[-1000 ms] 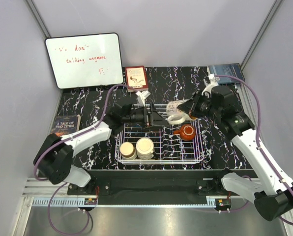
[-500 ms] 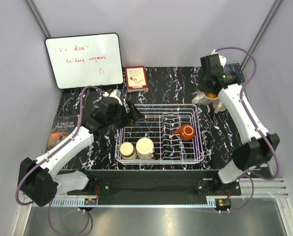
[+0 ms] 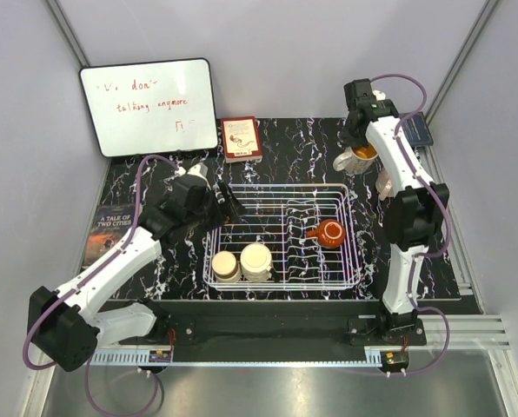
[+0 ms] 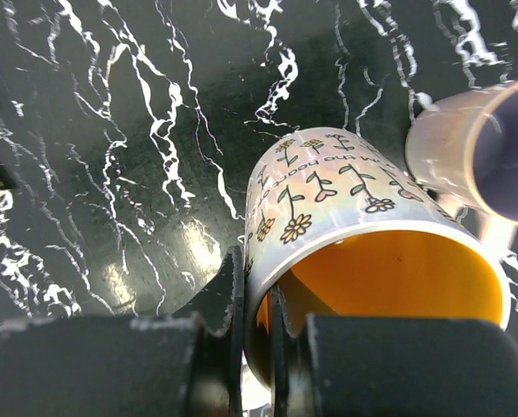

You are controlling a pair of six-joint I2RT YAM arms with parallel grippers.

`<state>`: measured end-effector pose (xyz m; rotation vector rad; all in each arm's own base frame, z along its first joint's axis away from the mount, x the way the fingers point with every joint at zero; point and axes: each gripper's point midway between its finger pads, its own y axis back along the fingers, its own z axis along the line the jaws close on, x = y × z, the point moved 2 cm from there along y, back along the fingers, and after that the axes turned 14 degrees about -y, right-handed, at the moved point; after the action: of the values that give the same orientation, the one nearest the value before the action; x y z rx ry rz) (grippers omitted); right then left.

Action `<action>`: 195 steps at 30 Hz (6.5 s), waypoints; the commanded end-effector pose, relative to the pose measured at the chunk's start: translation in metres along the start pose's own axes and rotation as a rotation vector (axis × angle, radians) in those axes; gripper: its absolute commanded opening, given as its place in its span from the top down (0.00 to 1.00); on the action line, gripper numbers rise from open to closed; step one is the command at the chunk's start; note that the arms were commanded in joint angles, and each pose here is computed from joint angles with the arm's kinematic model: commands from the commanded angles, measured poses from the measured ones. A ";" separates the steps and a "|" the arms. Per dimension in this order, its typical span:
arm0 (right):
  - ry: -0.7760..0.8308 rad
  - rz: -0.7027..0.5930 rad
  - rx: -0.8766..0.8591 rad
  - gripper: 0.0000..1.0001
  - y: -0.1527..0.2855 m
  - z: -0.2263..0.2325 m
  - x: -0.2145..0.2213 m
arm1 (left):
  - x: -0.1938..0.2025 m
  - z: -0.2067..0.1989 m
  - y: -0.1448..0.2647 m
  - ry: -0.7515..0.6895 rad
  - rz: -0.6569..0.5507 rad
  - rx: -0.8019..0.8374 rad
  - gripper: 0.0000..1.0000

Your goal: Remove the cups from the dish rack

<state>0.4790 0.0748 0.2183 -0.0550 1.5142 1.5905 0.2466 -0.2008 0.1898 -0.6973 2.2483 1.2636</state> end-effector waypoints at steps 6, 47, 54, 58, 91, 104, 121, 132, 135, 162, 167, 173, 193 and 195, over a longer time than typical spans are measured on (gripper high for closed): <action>-0.049 -0.019 0.043 1.00 -0.034 -0.004 -0.013 | -0.007 -0.001 -0.003 -0.035 -0.022 -0.006 0.13; -0.004 -0.057 -0.279 0.00 0.086 0.043 -0.014 | -0.021 0.015 -0.011 -0.132 -0.003 -0.158 0.11; 0.207 -0.161 -0.359 0.00 0.154 0.052 0.077 | -0.014 0.045 0.005 -0.293 0.023 -0.434 0.12; 0.207 -0.240 -0.424 0.00 0.186 0.044 0.101 | -0.002 0.025 0.015 -0.342 -0.008 -0.391 0.15; 0.254 -0.010 -0.524 0.00 0.202 -0.005 0.161 | 0.119 -0.062 0.019 -0.679 0.311 -0.098 0.15; 0.258 0.008 -0.504 0.00 0.195 -0.027 0.174 | 0.145 -0.045 0.008 -0.670 0.364 -0.200 0.13; 0.277 -0.001 -0.485 0.00 0.190 -0.035 0.176 | 0.122 -0.055 -0.033 -0.723 0.303 -0.323 0.07; 0.278 -0.003 -0.478 0.00 0.188 -0.033 0.175 | 0.066 -0.031 -0.046 -0.552 0.224 -0.320 0.07; 0.277 0.003 -0.478 0.00 0.188 -0.031 0.176 | 0.057 -0.034 -0.046 -0.544 0.211 -0.308 0.08; 0.316 -0.007 -0.461 0.00 0.183 -0.033 0.176 | 0.023 -0.052 -0.049 -0.169 0.119 -0.594 0.18; 0.328 -0.016 -0.457 0.00 0.183 -0.036 0.175 | 0.031 -0.043 -0.056 -0.133 0.162 -0.616 0.20; 0.336 -0.034 -0.452 0.00 0.183 -0.039 0.172 | 0.039 -0.030 -0.048 -0.116 0.189 -0.646 0.18; 0.329 -0.035 -0.437 0.00 0.181 -0.050 0.175 | 0.070 -0.027 -0.083 -0.214 0.377 -0.516 0.13; 0.327 -0.038 -0.434 0.00 0.181 -0.051 0.175 | 0.076 -0.023 -0.086 -0.249 0.416 -0.513 0.15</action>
<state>0.2390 0.1683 0.2345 -0.5827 1.3808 1.9633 0.2416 -0.2577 0.1215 -0.3941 1.8769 2.0932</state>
